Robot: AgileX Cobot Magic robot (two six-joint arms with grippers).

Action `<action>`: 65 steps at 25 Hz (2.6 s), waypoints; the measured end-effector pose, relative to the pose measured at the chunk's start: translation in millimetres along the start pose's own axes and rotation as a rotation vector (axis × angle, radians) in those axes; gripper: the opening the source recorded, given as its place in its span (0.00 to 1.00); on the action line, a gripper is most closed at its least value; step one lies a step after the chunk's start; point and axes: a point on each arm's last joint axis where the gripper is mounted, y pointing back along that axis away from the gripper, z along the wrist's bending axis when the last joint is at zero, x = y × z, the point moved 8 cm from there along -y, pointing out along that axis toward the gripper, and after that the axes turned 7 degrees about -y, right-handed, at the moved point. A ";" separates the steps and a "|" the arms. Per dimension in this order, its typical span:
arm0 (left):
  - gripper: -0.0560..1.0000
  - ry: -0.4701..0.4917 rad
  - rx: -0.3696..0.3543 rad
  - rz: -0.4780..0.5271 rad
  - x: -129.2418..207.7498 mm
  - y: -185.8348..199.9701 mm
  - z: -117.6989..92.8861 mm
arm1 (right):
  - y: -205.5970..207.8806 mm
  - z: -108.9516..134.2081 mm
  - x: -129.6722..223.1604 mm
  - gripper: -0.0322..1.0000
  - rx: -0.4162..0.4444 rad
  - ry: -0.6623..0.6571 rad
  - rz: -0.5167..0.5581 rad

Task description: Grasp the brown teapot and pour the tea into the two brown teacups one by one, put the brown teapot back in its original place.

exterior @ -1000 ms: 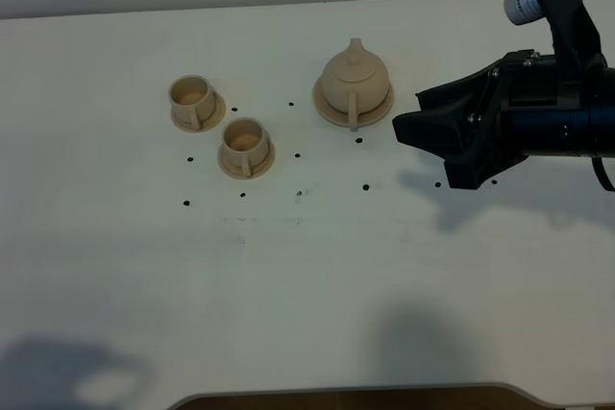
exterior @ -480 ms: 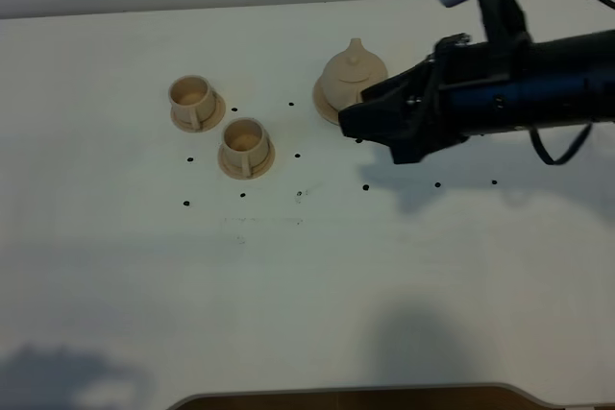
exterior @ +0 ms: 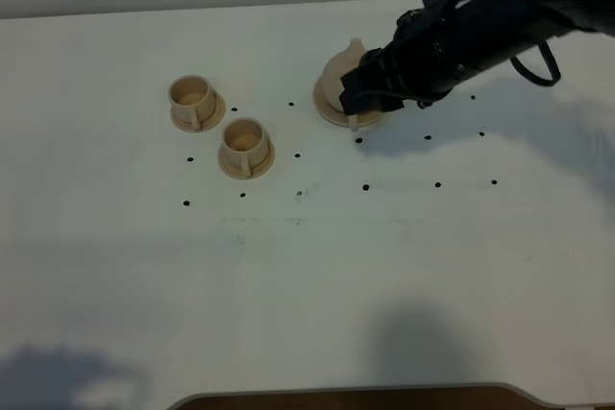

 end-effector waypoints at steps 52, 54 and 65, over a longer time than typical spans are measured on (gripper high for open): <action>0.37 0.000 0.000 0.000 0.0 0.0 0.0 | -125.7 -63.6 -41.9 0.45 0.355 -0.418 0.200; 0.37 0.000 0.000 0.000 0.0 0.0 0.0 | -126.3 -63.7 -42.0 0.45 0.355 -0.428 0.198; 0.37 0.000 0.000 0.000 0.0 0.0 0.0 | -135.9 -69.6 -35.9 0.45 0.362 -0.445 0.212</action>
